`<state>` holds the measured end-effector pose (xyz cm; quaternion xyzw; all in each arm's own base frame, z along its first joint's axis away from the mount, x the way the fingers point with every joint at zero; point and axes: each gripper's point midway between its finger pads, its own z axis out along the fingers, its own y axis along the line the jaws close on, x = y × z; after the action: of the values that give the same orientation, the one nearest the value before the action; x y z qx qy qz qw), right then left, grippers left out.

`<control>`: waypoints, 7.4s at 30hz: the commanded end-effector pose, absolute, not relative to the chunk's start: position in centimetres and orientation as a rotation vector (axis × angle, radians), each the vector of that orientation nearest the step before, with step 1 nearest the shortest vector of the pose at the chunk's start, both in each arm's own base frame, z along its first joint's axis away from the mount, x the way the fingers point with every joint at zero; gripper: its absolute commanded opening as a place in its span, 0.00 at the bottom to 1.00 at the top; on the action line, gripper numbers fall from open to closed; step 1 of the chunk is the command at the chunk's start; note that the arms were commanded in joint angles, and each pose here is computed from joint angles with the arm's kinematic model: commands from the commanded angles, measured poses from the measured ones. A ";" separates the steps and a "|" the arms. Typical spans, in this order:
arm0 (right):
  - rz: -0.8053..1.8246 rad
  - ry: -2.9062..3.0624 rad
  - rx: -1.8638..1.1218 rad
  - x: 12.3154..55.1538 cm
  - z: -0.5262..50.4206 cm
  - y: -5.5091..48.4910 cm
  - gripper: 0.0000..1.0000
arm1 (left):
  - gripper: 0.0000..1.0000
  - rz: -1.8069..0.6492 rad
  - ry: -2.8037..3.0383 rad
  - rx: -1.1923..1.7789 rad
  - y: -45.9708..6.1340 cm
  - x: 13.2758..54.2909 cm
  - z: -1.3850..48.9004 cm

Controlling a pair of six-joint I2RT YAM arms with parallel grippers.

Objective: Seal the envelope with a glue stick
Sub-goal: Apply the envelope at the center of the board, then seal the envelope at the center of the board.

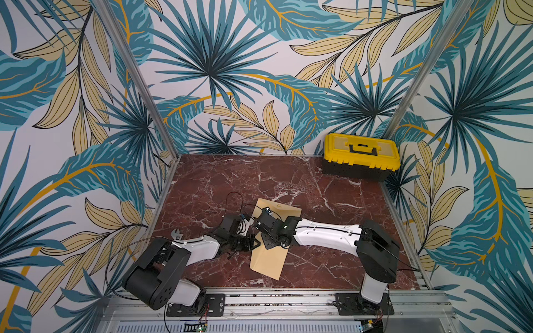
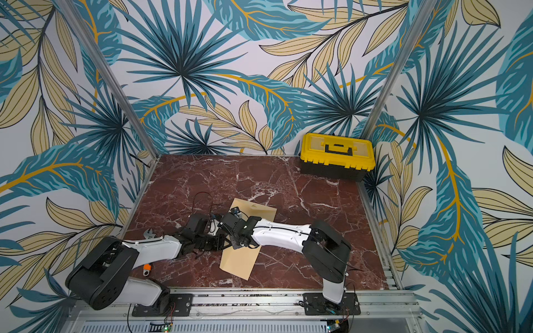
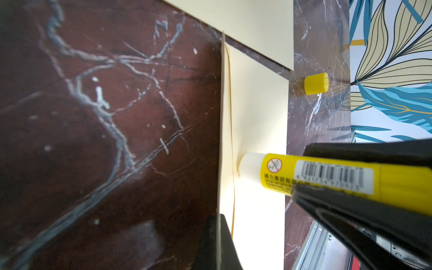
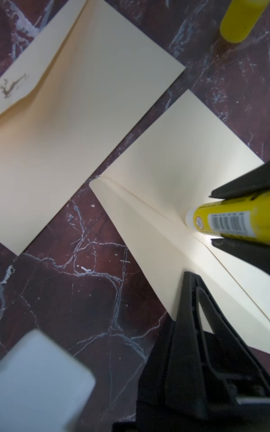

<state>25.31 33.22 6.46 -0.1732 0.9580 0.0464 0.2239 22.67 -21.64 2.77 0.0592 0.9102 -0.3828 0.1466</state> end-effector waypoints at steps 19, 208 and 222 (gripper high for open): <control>-0.059 2.739 -0.560 23.7 3.3 30.1 0.00 | 0.00 -1.075 2.619 0.167 -21.4 23.0 3.3; 0.672 2.490 -0.201 23.7 17.2 22.4 0.00 | 0.00 -0.080 2.955 0.718 -22.3 20.8 -3.4; 0.623 2.458 -0.176 23.9 18.2 21.3 0.00 | 0.00 0.137 2.912 0.818 -23.0 19.8 -3.4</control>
<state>23.86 22.44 18.16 -0.0720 0.9225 0.2521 0.2833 22.90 -29.30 1.63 0.2697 0.9477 -0.0732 0.1540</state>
